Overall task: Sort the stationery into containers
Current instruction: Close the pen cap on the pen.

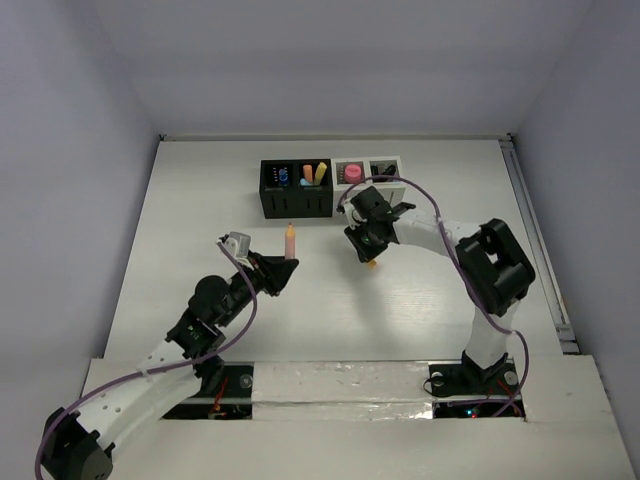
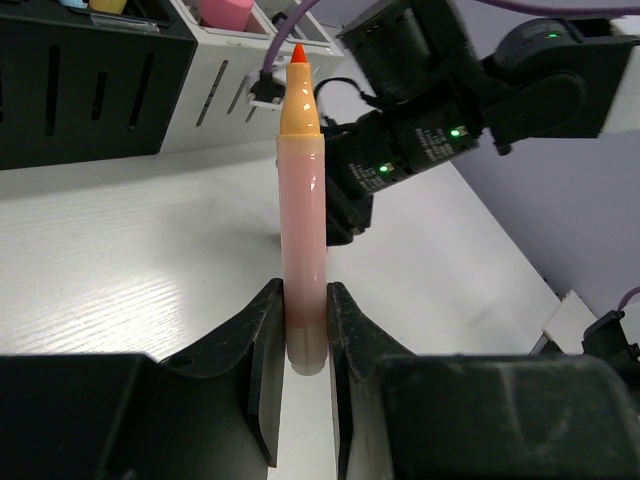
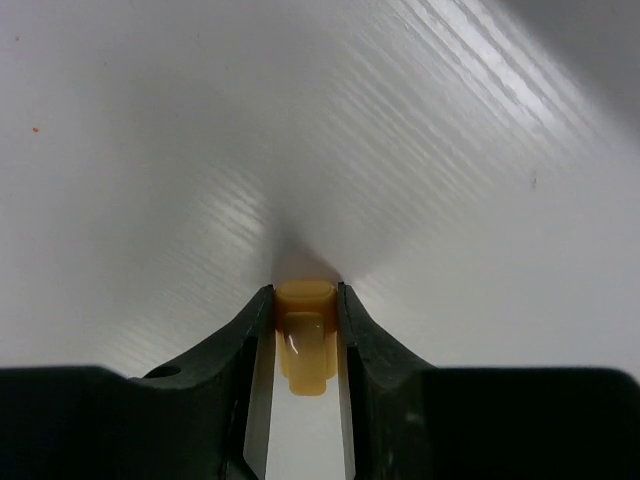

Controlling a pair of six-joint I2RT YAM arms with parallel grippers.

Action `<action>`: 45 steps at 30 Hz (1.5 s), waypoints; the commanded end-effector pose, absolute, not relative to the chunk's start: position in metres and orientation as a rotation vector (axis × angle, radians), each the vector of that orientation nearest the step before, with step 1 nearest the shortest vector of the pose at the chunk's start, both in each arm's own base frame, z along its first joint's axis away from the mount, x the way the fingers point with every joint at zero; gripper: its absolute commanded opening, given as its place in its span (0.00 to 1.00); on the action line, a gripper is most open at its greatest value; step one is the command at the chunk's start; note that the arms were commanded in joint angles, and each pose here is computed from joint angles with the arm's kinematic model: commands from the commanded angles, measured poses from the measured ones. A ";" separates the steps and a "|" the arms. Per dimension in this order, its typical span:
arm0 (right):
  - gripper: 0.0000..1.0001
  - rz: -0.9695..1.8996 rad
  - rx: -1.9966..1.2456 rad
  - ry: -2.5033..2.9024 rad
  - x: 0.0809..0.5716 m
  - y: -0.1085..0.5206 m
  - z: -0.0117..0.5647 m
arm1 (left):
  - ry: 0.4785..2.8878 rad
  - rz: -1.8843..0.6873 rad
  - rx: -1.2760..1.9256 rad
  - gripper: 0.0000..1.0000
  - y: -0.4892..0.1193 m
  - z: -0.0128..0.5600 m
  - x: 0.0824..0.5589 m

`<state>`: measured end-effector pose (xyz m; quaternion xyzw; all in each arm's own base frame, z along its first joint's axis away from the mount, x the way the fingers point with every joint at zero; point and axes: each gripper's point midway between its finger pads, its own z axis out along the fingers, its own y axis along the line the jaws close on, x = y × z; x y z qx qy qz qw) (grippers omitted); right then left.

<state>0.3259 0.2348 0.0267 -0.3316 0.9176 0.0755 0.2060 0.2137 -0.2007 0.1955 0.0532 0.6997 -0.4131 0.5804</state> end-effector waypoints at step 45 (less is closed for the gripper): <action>0.10 0.898 -0.023 1.792 0.346 0.398 0.259 | 1.737 -0.756 0.121 0.00 -0.205 0.162 0.240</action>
